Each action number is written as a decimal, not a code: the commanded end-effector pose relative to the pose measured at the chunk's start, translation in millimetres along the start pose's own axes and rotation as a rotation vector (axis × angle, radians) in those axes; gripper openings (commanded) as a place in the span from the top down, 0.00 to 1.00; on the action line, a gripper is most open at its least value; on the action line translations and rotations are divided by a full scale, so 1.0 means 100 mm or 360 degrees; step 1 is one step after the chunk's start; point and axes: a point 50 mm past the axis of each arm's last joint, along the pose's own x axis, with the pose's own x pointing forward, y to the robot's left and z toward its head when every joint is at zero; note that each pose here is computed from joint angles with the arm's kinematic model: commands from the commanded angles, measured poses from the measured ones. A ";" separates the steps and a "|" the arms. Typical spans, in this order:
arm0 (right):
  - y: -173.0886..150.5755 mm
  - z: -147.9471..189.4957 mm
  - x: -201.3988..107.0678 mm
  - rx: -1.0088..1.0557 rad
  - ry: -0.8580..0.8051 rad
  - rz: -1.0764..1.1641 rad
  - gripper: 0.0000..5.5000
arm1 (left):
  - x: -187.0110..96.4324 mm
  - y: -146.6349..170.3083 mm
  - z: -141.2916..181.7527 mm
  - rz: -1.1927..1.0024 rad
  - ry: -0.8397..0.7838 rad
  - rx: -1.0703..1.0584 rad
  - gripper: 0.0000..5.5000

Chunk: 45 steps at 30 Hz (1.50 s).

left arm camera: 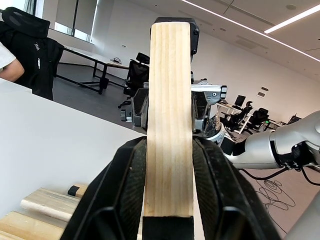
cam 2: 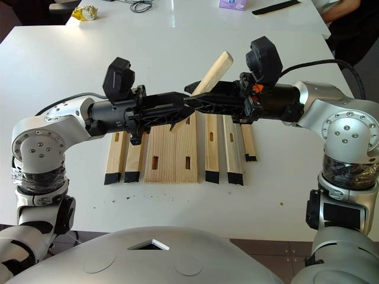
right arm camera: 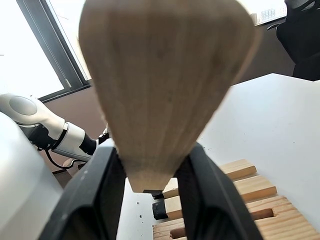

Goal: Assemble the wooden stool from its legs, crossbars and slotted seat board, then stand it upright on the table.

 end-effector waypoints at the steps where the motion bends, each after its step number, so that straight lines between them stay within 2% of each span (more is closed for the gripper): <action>1: 0.03 0.03 -0.01 -0.0036 0.0087 0.0007 0.75 | -0.05 0.06 0.02 0.0085 0.0008 0.0010 0.76; 9: 0.03 0.00 -0.02 -0.0071 0.0129 -0.0020 0.75 | -0.07 0.12 0.04 0.0135 0.0019 -0.0001 0.76; 10: 0.03 0.00 -0.02 -0.0077 0.0129 -0.0020 0.75 | -0.06 0.11 0.02 0.0131 0.0041 -0.0020 0.69; 16: -0.02 0.10 -0.02 -0.0186 0.0040 -0.0124 0.76 | -0.08 0.12 -0.16 0.0188 0.0243 0.0060 0.52; 19: -0.06 0.22 -0.11 -0.0310 0.0034 -0.0241 0.76 | -0.12 0.15 -0.23 0.0228 0.0291 0.0088 0.44; 24: -0.07 0.25 -0.38 -0.0527 0.0307 -0.0425 0.76 | -0.22 0.21 -0.32 0.0310 0.0351 0.0135 0.29; 28: -0.16 -0.06 -0.63 -0.0583 0.0684 -0.0511 0.76 | -0.28 0.22 -0.34 0.0358 0.0332 0.0141 0.28; 33: -0.27 -0.45 -0.80 -0.0630 0.0946 -0.0524 0.76 | -0.30 0.20 -0.34 0.0390 0.0303 0.0149 0.28; 38: -0.34 -0.65 -0.86 -0.0678 0.0948 -0.0578 0.76 | -0.31 0.16 -0.37 0.0397 0.0291 0.0139 0.28; 45: -0.42 -0.73 -0.95 -0.0705 0.0944 -0.0612 0.76 | -0.31 0.10 -0.40 0.0410 0.0264 0.0119 0.28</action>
